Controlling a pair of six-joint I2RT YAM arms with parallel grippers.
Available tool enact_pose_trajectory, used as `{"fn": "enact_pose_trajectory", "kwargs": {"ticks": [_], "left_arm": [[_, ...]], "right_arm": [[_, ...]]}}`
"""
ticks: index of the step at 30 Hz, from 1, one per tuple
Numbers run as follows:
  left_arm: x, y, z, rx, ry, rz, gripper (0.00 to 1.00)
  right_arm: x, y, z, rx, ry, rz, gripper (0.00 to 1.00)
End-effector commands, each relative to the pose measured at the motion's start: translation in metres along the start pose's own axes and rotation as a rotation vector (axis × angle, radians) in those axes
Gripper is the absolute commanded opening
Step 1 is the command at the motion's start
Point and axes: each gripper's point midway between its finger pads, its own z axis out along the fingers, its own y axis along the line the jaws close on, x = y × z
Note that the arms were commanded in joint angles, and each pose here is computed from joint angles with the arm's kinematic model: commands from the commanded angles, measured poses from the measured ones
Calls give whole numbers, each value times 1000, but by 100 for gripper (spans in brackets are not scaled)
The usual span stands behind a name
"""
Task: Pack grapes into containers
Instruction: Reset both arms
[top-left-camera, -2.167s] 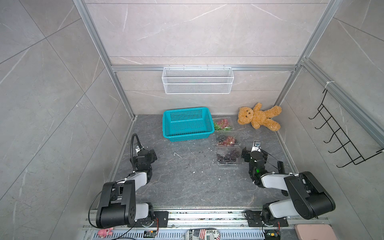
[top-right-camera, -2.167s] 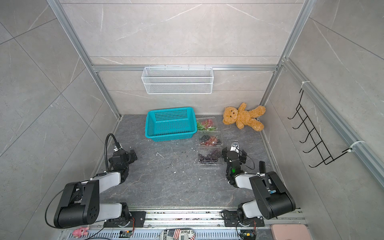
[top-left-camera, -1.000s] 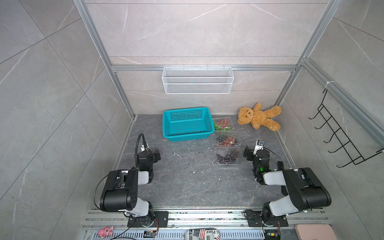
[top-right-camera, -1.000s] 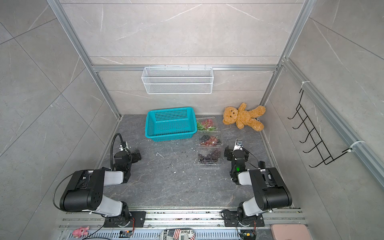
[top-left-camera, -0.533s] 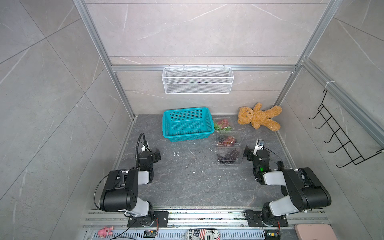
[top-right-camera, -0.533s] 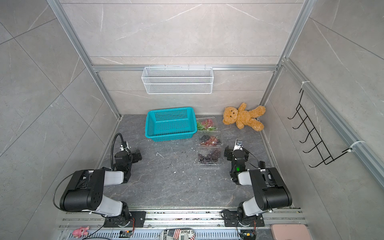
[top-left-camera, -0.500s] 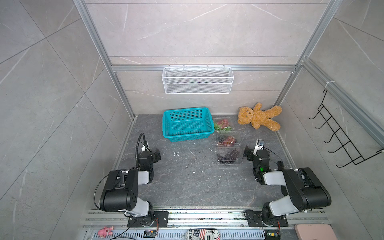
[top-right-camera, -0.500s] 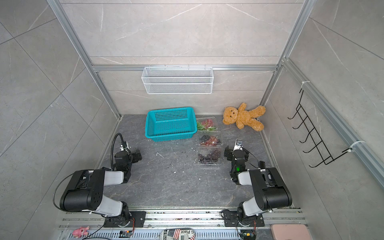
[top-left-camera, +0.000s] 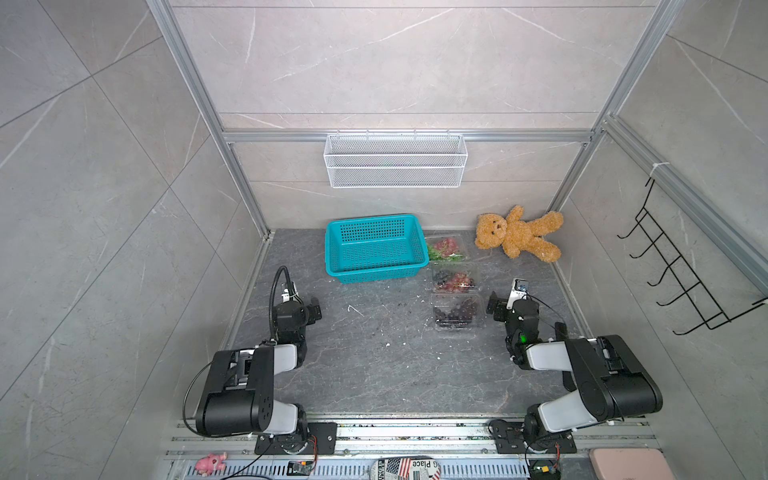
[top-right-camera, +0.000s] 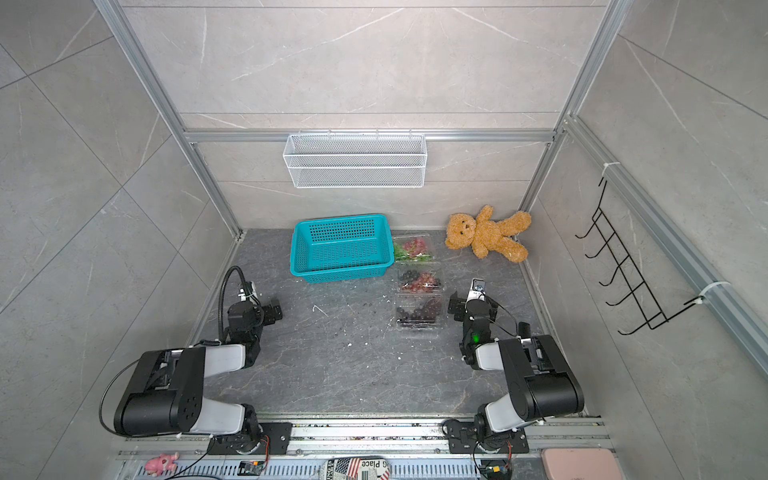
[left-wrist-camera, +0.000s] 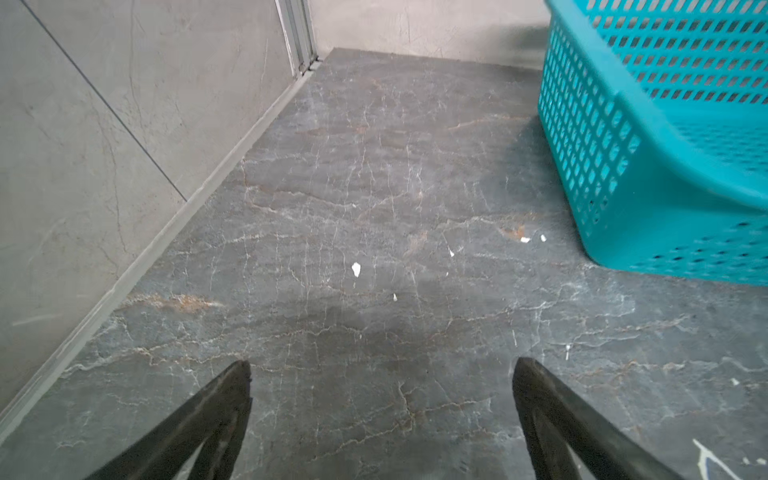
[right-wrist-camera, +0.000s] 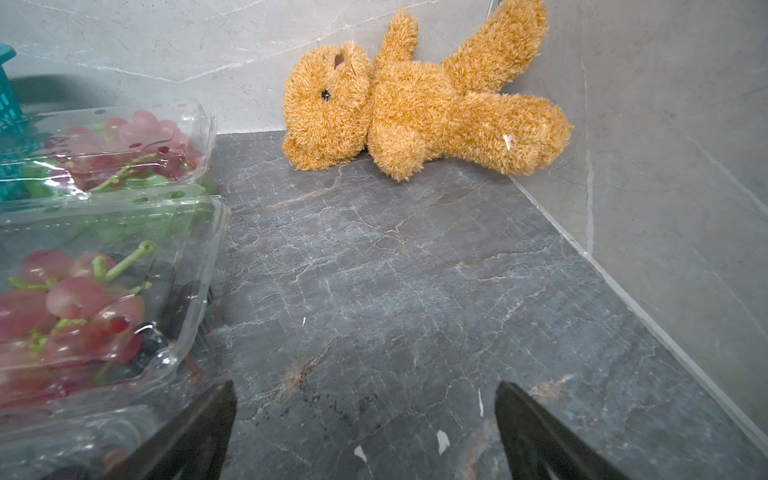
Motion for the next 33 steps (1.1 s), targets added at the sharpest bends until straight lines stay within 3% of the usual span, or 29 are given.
{"fn": "enact_pose_trajectory", "kwargs": {"ticks": [1, 33], "left_arm": [[-4, -2, 10, -2, -31, 20, 100], [-2, -1, 9, -7, -26, 15, 100]], "right_arm": [[-6, 1, 1, -4, -8, 19, 99], [-6, 1, 1, -4, -9, 19, 99]]}}
